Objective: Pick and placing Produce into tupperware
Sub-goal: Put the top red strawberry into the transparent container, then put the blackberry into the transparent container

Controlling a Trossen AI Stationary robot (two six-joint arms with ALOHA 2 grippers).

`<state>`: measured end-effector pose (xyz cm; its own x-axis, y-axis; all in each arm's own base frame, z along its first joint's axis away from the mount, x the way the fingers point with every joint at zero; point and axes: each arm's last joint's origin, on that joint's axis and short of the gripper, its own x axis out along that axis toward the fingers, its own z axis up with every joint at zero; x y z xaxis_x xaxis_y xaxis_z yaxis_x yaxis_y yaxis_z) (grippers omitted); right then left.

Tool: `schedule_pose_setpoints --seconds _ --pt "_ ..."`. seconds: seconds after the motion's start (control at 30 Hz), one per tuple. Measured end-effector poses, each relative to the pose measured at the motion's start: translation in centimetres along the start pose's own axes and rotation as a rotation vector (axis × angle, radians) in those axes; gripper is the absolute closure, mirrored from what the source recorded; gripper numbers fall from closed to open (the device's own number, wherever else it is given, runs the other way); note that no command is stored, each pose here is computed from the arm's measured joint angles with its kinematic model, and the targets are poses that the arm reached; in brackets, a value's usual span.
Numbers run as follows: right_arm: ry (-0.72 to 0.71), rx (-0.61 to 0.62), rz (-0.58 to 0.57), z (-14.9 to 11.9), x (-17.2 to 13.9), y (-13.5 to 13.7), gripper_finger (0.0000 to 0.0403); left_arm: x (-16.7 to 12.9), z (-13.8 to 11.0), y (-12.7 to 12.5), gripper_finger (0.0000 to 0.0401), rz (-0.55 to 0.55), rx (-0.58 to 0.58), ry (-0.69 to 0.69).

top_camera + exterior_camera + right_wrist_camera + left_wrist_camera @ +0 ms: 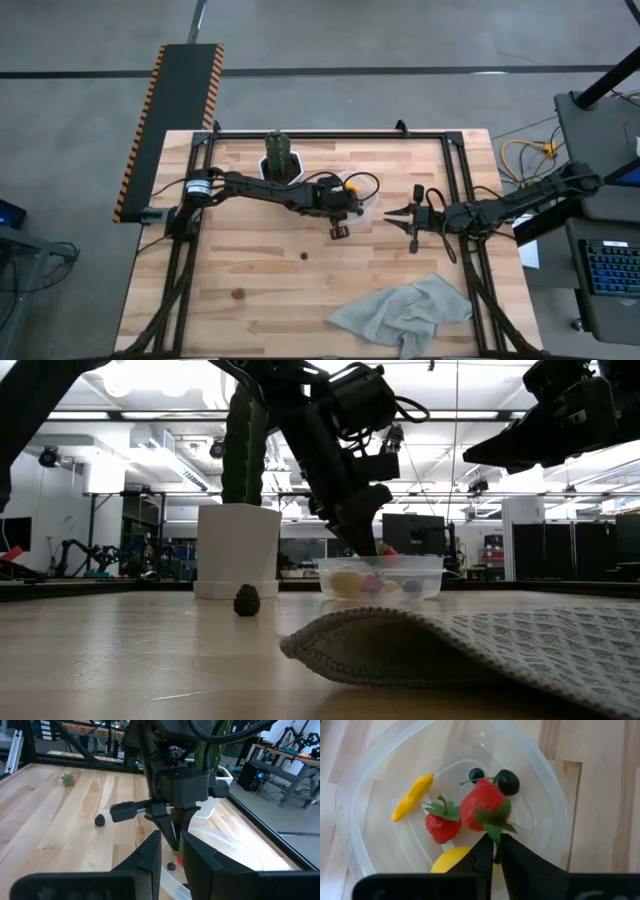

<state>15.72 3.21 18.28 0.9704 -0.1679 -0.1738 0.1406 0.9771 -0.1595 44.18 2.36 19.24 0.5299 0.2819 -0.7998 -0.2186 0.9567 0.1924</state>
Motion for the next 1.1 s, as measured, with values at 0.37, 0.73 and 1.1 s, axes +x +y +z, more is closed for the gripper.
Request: schedule_pose_setpoints --seconds 0.37,0.73,1.1 --pt "0.000 0.000 0.000 0.0 0.0 0.0 0.0339 -0.2 0.3 0.1 0.0329 0.004 -0.004 -0.010" --pt "0.001 0.000 0.000 0.0 0.0 0.0 0.0339 -5.7 0.9 -1.1 0.0329 -0.032 0.058 -0.067" --pt "-0.001 0.001 0.000 0.0 0.0 0.0 0.0339 -12.9 -2.2 -6.9 0.0329 -0.083 0.397 -0.066"
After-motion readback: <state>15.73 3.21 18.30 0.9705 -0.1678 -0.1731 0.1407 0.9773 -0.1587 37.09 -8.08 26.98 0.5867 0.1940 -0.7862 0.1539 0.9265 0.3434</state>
